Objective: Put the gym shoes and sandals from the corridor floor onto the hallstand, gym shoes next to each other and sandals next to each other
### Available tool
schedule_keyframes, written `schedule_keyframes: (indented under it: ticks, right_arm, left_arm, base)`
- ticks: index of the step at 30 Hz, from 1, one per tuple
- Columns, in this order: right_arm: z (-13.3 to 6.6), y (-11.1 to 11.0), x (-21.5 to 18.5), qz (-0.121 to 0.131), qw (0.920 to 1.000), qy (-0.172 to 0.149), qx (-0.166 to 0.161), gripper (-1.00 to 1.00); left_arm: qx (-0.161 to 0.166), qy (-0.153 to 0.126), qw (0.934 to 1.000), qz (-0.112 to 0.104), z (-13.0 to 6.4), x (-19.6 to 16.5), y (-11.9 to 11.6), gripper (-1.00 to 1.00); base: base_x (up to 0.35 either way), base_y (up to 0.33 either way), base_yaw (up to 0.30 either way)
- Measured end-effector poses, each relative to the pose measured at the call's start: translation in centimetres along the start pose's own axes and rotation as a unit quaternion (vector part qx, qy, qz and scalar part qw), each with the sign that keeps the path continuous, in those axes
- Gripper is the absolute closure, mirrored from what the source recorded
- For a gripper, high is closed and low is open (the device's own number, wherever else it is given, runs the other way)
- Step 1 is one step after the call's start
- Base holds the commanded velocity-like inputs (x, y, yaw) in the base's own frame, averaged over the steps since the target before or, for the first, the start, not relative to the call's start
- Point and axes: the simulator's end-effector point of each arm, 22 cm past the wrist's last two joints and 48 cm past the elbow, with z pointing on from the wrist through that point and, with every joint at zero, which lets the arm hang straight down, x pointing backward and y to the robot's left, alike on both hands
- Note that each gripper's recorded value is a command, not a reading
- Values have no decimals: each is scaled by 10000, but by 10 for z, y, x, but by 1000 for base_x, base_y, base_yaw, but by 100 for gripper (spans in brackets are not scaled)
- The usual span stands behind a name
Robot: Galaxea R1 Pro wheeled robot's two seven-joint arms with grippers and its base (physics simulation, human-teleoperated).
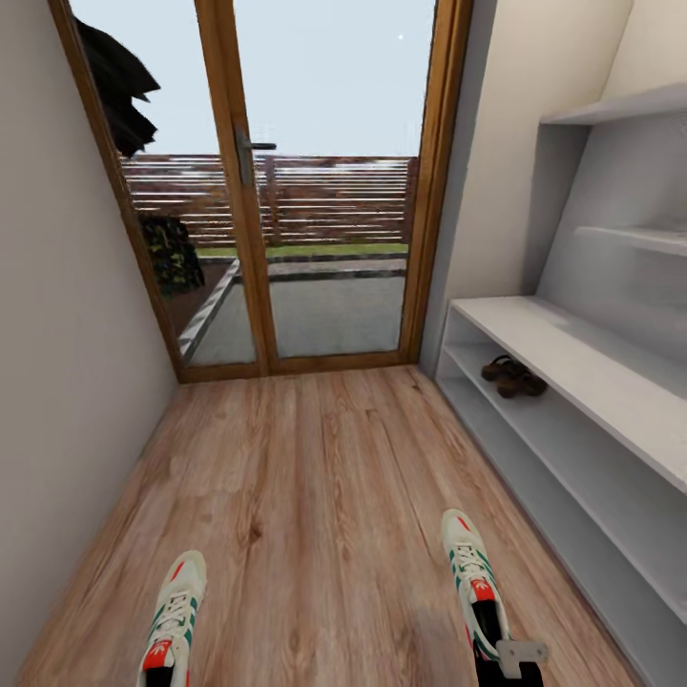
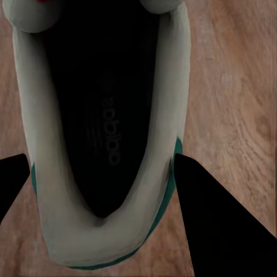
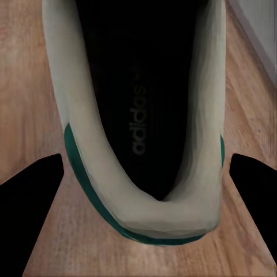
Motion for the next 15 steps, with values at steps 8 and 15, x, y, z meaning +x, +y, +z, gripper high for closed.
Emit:
schedule_keyframes:
  ticks: [8,15]
  right_arm:
    - [0,0,0,13,10000,2,10,100]
    - [0,0,0,-1,10000,1,-2,100]
  left_arm:
    - [6,0,10000,7,0,0,0,100]
    - [4,-7,10000,0,0,0,-1,100]
  base:
    - [331,30,-260]
    - [301,195,-263]
